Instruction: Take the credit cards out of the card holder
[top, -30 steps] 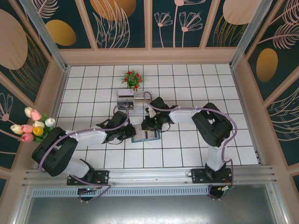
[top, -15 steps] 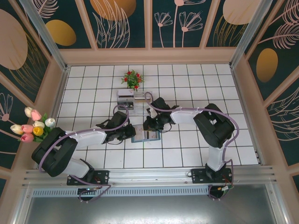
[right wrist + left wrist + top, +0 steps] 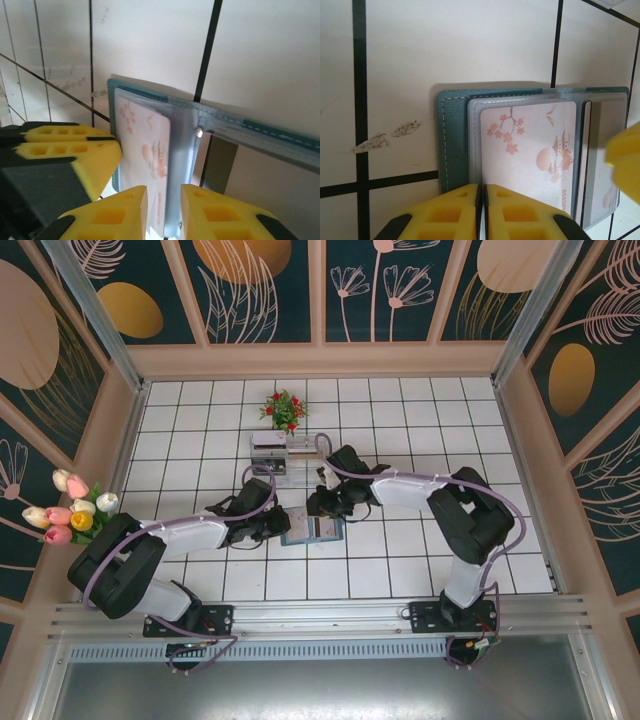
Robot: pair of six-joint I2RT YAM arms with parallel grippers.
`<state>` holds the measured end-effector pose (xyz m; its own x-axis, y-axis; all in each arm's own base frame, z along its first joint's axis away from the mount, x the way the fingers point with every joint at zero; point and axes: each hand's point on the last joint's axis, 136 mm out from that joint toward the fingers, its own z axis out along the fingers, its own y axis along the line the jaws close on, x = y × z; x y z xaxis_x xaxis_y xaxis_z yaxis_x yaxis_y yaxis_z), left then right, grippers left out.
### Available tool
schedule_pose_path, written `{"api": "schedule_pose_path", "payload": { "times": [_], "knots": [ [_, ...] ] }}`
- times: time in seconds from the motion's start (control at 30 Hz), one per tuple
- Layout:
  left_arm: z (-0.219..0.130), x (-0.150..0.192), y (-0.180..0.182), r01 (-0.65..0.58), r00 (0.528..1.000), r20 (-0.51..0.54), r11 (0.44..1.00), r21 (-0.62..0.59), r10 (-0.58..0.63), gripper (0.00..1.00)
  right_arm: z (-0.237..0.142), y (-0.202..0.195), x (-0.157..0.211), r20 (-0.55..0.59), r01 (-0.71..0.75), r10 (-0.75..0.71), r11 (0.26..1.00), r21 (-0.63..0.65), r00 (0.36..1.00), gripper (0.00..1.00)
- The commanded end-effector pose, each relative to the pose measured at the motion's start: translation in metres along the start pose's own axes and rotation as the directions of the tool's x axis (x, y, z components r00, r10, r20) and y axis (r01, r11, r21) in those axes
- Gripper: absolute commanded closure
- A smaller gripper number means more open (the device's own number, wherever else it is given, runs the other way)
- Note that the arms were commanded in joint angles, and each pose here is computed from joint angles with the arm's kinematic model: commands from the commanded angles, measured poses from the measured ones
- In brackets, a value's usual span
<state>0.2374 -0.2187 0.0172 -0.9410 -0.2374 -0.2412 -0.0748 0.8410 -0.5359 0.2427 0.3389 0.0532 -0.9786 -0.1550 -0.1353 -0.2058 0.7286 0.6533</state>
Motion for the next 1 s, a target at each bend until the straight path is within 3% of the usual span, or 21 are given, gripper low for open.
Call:
{"api": "schedule_pose_path", "payload": {
  "times": [0.0,0.3,0.77,0.97],
  "knots": [
    [0.003,0.019,0.034,0.010,0.999,-0.048,0.993,-0.116,-0.015,0.86,-0.013,0.011,0.001,0.033,-0.011,0.010,0.999,0.030,0.999,0.73],
    [0.005,0.020,0.035,0.008,0.998,-0.057,0.993,-0.119,-0.015,0.87,0.011,0.008,0.023,-0.018,-0.064,0.065,0.996,0.054,0.998,0.75],
    [0.005,0.022,0.038,0.010,0.998,-0.062,0.992,-0.126,-0.018,0.87,0.024,-0.010,0.029,-0.056,-0.073,0.078,0.994,0.078,0.995,0.75],
    [0.005,0.025,0.041,0.012,0.998,-0.066,0.991,-0.131,-0.020,0.87,0.027,-0.007,0.033,-0.081,-0.058,0.061,0.998,0.031,0.995,0.76]
  ]
}}
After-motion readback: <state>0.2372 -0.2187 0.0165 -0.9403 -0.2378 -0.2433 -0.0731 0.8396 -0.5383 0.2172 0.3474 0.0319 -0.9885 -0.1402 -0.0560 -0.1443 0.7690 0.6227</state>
